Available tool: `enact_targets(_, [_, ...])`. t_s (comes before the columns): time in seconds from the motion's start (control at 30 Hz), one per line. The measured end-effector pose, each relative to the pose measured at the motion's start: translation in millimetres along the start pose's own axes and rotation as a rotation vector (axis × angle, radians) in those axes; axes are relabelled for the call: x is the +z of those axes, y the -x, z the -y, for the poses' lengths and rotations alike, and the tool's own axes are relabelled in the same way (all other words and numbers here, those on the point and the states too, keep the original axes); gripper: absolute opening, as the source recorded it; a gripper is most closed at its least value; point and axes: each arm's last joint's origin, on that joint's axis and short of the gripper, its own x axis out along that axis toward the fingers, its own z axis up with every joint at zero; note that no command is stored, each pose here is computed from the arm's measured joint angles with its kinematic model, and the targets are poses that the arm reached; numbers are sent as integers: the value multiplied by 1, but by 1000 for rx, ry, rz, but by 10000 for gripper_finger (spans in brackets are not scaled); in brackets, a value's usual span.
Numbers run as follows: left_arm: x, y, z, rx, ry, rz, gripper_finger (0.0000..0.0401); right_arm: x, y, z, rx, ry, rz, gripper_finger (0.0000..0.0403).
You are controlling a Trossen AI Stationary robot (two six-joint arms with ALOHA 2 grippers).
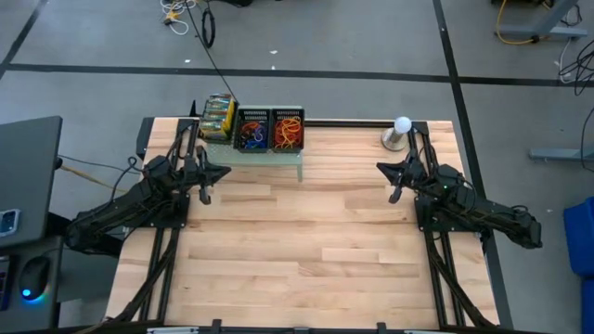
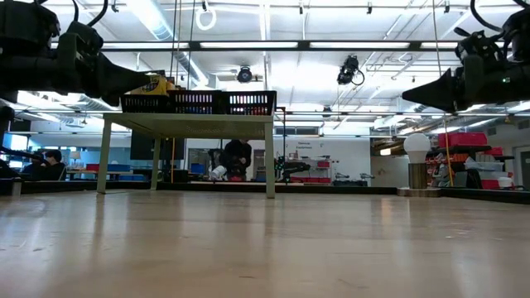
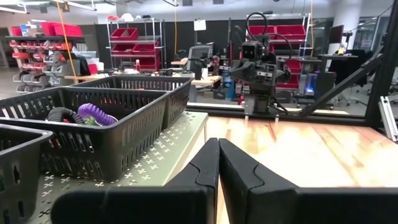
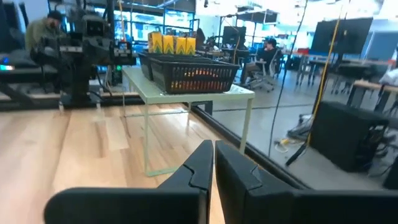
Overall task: Pick & Place Office Desk Supplies
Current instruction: Return to Home Position
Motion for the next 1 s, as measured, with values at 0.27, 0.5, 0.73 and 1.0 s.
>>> enact_targets(0.27, [0, 0, 0, 0, 0, 0, 13, 0, 0, 0, 0, 41, 0, 27])
enact_targets(0.5, [0, 0, 0, 0, 0, 0, 13, 0, 0, 0, -1, 41, 0, 27])
enact_targets(0.73, [0, 0, 0, 0, 0, 1, 13, 0, 0, 0, -1, 41, 0, 27])
enact_targets(1.0, [0, 0, 0, 0, 0, 1, 13, 0, 0, 0, -1, 41, 0, 27])
